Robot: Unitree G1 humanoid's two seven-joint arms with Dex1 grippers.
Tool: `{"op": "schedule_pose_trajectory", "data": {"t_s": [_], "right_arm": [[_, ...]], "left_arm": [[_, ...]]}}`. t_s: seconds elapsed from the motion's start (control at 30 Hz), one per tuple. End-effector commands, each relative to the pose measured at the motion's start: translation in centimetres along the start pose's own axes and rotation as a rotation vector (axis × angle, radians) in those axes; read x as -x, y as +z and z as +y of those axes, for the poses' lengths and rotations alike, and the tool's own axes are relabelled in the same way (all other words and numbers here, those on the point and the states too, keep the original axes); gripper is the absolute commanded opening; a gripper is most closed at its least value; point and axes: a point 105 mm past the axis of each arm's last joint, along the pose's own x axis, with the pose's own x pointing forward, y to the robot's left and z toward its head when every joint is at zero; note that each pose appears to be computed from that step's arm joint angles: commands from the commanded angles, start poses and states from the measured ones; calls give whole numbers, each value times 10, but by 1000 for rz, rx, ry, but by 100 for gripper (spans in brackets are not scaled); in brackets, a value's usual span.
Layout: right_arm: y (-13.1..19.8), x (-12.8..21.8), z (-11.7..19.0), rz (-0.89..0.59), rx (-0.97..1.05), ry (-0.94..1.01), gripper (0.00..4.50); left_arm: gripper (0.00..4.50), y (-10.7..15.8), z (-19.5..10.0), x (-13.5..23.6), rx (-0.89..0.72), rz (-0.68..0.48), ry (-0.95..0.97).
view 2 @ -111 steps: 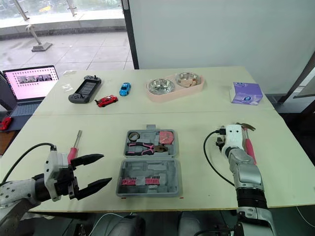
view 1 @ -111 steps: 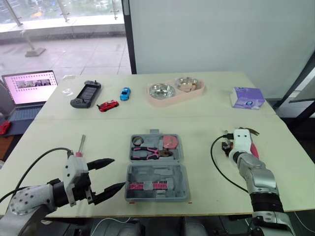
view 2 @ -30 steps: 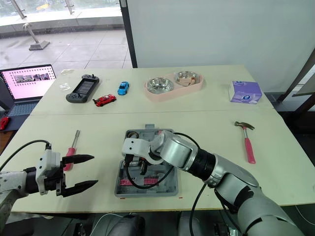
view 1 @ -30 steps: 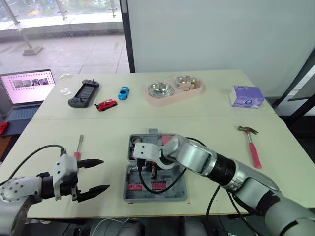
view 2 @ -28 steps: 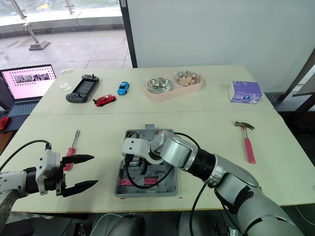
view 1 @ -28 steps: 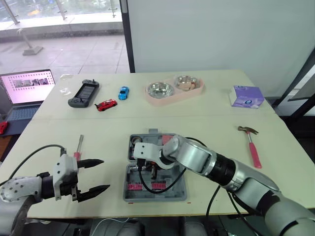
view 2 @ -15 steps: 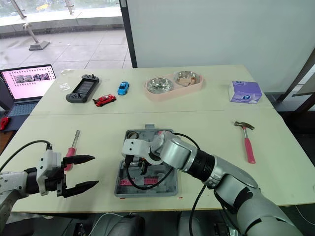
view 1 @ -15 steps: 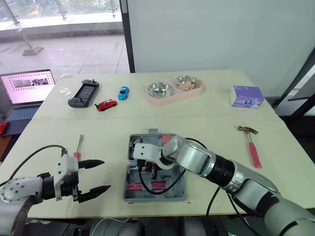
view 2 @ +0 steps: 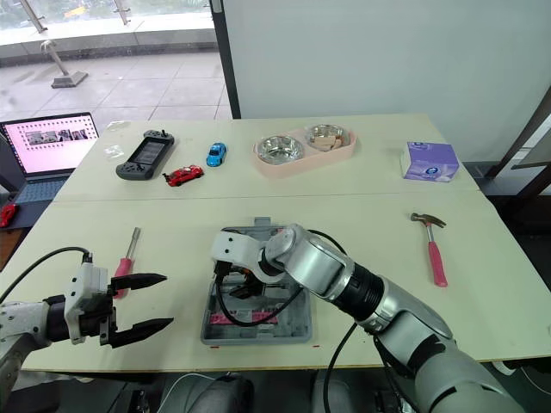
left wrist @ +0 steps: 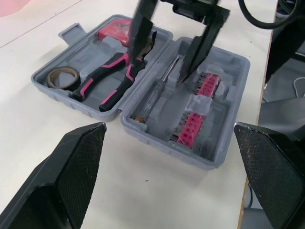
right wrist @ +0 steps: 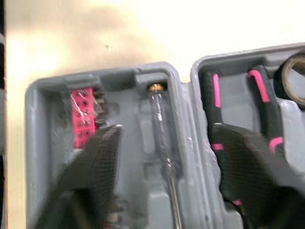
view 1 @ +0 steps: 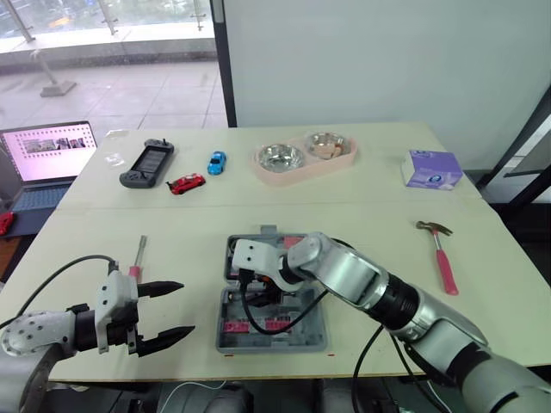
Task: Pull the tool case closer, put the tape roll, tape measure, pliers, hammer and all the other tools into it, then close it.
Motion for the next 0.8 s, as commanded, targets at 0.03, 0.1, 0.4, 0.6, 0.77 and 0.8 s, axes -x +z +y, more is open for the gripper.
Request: {"op": "schedule_pose_trajectory", "data": {"t_s": [0.03,0.1,0.4,0.6,0.77,0.8], "right_arm": [[15,9,0,-154,37,5,143],[4,8,-2,-163,24,-7,36],[-24,-4,-2,-124,-15,-12,9],[-38,-10,-1,-83,-33,-19,9],[-63,-16,2,29,-67,-20,9],[-67,-17,1,49,-88,-24,9]], "left_arm": [[450,8,0,1,-25,-18,1],[450,7,0,1,-23,-18,2],[450,7,0,1,-20,-18,8],[450,6,0,1,-18,-17,12],[450,6,0,2,-18,-15,12],[450,6,0,2,-18,-15,12]]}}
